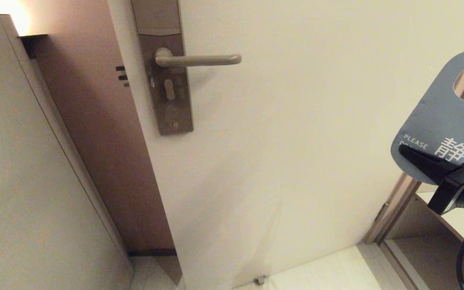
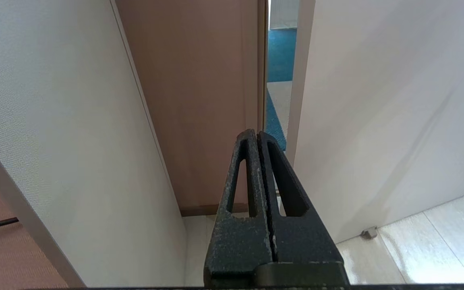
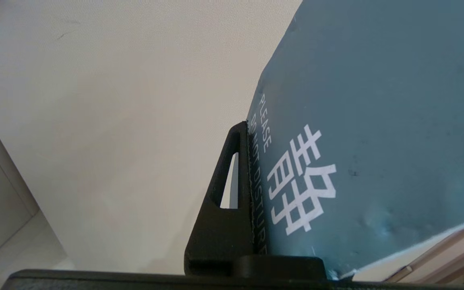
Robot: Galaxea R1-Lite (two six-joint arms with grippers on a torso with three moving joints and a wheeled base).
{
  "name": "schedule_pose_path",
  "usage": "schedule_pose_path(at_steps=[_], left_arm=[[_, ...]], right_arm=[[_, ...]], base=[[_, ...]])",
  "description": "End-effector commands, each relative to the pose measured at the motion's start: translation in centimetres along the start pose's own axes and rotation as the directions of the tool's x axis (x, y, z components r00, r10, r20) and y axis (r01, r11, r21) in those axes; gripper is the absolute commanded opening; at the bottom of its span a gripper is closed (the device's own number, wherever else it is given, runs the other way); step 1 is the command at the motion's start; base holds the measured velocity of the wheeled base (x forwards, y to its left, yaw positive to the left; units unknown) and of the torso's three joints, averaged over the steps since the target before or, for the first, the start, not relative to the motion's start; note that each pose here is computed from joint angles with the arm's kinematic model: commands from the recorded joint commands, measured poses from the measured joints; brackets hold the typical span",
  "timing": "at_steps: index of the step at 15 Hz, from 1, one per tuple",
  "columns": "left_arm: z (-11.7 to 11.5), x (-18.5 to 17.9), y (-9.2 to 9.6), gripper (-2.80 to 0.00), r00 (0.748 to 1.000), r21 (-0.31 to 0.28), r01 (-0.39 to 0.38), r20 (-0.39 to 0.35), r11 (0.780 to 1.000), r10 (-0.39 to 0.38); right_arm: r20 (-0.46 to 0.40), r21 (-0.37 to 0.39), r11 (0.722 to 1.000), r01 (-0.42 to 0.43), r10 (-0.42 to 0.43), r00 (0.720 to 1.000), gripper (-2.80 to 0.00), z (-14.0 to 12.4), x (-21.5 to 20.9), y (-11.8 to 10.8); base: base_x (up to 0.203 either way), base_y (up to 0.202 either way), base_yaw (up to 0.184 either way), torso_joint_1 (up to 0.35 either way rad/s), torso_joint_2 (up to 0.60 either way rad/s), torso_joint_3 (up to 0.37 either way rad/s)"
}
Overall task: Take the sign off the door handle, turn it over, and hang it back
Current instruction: Hang the sign back with the other side facing out
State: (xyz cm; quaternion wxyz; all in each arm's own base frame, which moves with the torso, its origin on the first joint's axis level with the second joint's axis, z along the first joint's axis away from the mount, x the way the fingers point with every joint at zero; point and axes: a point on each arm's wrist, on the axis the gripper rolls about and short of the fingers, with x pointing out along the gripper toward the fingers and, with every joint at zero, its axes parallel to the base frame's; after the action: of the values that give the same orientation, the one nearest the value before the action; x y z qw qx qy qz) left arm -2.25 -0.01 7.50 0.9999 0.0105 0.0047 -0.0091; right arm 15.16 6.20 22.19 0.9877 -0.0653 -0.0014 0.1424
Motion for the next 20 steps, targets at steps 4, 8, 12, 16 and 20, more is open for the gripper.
schedule_pose_path(at_steps=[4, 8, 12, 16, 20], left_arm=[[0.0, 0.0, 0.0, -2.8, 1.0, 0.0, 0.0, 0.002, 1.0, 0.0], [0.0, 0.0, 0.0, -2.8, 1.0, 0.0, 0.0, 0.002, 1.0, 0.0], [0.0, 0.0, 0.0, -2.8, 1.0, 0.0, -0.001, 0.002, 1.0, 0.001], [0.0, 0.0, 0.0, -2.8, 1.0, 0.0, 0.0, 0.002, 1.0, 0.0], [0.0, 0.0, 0.0, -2.8, 1.0, 0.0, 0.0, 0.002, 1.0, 0.0]], right_arm=[[-0.04, -0.019, 1.0, -0.009, 0.008, 0.999, -2.8, -0.2, 2.1, 0.3], [-0.051, -0.012, 0.999, -0.044, 0.044, 0.998, -2.8, 0.2, 4.2, 0.6], [-0.106, 0.0, 0.98, -0.198, 0.197, 0.975, -2.8, -0.2, 4.4, 1.0], [-0.187, 0.04, 0.961, -0.273, 0.276, 0.943, -2.8, 0.4, 4.7, 1.1], [-0.155, 0.112, 0.894, -0.434, 0.447, 0.881, -2.8, 3.1, 5.6, 1.3]], base=[[0.0, 0.0, 0.0, 0.0, 0.0, 0.0], [0.0, 0.0, 0.0, 0.0, 0.0, 0.0], [0.0, 0.0, 0.0, 0.0, 0.0, 0.0], [0.0, 0.0, 0.0, 0.0, 0.0, 0.0], [0.0, 0.0, 0.0, 0.0, 0.0, 0.0]])
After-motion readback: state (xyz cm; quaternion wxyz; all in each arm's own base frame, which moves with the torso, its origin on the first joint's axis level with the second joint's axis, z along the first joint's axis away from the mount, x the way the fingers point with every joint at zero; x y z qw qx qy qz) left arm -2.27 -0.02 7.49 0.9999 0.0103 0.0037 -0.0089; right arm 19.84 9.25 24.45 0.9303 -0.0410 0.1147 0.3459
